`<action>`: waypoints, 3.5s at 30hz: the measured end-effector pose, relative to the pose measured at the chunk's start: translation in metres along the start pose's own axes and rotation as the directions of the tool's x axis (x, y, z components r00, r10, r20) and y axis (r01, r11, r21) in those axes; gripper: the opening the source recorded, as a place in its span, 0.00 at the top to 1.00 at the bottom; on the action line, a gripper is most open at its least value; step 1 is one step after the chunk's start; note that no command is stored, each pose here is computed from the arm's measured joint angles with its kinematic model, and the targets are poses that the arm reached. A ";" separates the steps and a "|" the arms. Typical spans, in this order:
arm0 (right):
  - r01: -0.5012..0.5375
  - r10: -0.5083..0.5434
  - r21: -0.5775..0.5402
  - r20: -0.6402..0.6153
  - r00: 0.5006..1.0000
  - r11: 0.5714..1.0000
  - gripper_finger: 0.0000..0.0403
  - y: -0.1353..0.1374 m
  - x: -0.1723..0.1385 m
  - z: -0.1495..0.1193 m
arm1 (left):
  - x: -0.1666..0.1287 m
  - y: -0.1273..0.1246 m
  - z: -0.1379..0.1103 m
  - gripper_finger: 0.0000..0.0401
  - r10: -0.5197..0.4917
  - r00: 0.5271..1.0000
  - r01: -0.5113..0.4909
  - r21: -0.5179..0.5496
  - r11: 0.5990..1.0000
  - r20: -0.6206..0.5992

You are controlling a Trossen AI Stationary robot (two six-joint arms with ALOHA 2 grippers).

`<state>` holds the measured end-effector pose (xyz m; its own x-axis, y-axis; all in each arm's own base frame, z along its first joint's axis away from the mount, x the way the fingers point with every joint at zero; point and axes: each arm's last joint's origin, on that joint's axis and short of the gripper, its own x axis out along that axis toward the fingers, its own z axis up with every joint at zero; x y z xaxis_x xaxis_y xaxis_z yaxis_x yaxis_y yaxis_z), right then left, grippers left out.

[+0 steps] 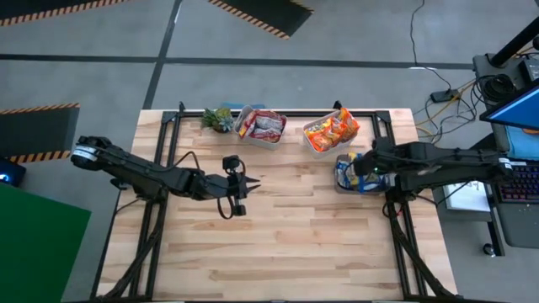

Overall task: Sort Maruchan noodles
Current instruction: Put the blue noodle pack into the black bin

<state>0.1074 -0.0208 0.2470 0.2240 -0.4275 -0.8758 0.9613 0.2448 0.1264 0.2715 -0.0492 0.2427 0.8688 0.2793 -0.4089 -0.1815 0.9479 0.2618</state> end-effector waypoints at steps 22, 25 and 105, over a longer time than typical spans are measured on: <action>0.089 -0.054 -0.077 0.375 0.925 0.993 0.95 0.024 0.064 -0.020 | 0.000 0.000 0.000 0.90 0.002 1.000 -0.002 -0.010 1.000 0.001; 0.064 -0.032 -0.058 0.445 0.895 0.996 0.97 0.023 0.079 -0.033 | 0.000 0.000 0.000 0.90 0.002 1.000 -0.002 -0.012 1.000 0.001; -0.151 0.149 -0.051 0.632 0.761 0.987 0.98 -0.011 0.099 -0.080 | -0.113 0.048 -0.052 0.90 -0.003 0.931 0.088 -0.215 0.973 0.366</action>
<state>0.1067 0.0033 0.1216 0.4147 -0.8386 -0.3532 0.9071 0.3504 0.2333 0.1403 -0.0270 0.2562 0.9776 0.2011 -0.0619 -0.1996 0.9794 0.0307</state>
